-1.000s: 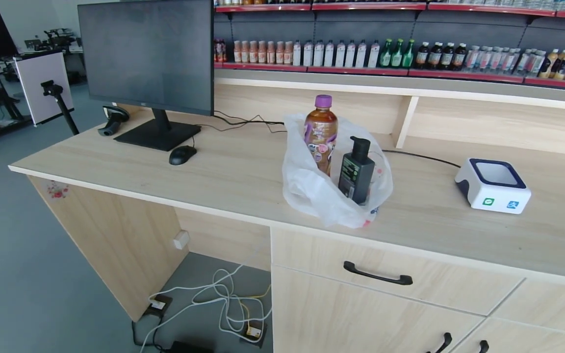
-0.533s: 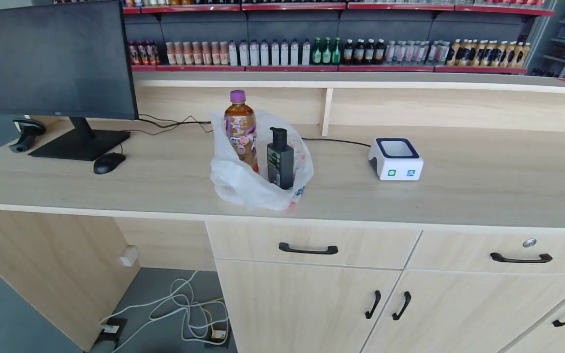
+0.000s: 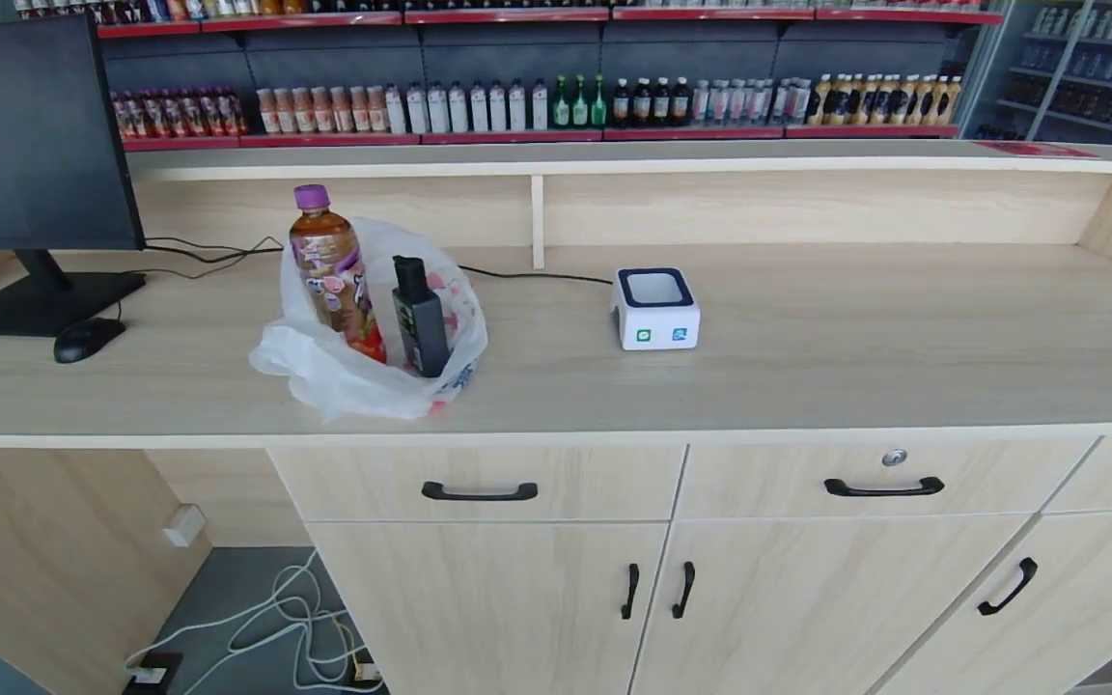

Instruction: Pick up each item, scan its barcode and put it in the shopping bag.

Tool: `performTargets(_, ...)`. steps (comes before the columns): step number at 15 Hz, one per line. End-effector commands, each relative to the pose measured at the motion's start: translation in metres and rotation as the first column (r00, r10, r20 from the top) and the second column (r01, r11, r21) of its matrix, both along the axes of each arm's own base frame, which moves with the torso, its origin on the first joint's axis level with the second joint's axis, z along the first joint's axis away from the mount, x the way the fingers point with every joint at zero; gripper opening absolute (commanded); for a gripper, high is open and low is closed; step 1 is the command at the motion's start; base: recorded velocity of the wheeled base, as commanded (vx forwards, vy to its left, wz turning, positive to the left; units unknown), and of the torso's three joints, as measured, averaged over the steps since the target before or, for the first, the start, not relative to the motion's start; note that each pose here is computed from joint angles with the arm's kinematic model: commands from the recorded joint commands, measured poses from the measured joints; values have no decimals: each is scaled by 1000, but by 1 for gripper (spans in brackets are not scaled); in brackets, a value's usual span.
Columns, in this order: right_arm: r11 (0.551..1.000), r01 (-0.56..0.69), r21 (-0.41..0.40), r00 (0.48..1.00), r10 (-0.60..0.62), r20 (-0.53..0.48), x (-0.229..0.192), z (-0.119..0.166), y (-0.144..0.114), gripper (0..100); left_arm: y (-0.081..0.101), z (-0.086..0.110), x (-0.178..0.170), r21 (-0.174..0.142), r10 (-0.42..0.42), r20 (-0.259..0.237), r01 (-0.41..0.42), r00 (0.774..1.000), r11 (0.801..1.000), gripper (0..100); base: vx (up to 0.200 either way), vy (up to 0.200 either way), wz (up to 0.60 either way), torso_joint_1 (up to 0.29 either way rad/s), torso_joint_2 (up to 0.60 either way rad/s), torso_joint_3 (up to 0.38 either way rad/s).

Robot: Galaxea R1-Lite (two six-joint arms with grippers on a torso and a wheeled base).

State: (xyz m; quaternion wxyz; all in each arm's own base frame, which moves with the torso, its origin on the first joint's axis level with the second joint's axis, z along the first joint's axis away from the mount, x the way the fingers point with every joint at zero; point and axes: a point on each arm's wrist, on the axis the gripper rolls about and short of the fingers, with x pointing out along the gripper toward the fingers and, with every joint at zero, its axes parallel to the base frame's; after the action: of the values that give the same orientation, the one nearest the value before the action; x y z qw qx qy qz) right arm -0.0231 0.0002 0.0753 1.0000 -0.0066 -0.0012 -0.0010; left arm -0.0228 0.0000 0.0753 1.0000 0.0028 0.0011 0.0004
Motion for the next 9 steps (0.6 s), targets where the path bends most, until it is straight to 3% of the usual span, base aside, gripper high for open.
performTargets(1, 1000, 0, -1, 1000, 0, -2, 0, 0, 0, 100, 0, 0, 0, 1, -1, -1, 1, 1000, 1000, 100, 0, -200, 0, 2, -2, -2)
performTargets(6, 1000, 0, 7, 1000, 0, -2, 0, 0, 0, 100, 0, 0, 0, 1, -1, 1, 1, 1000, 1000, 100, 0, -200, 0, 2, 2, 1)
performTargets(9, 1000, 1, 7, 1000, -1, -2, 0, 0, 0, 100, 0, 0, 0, -2, 1, -1, -1, 1000, 1000, 100, 0, 0, 0, 0, 0, 0)
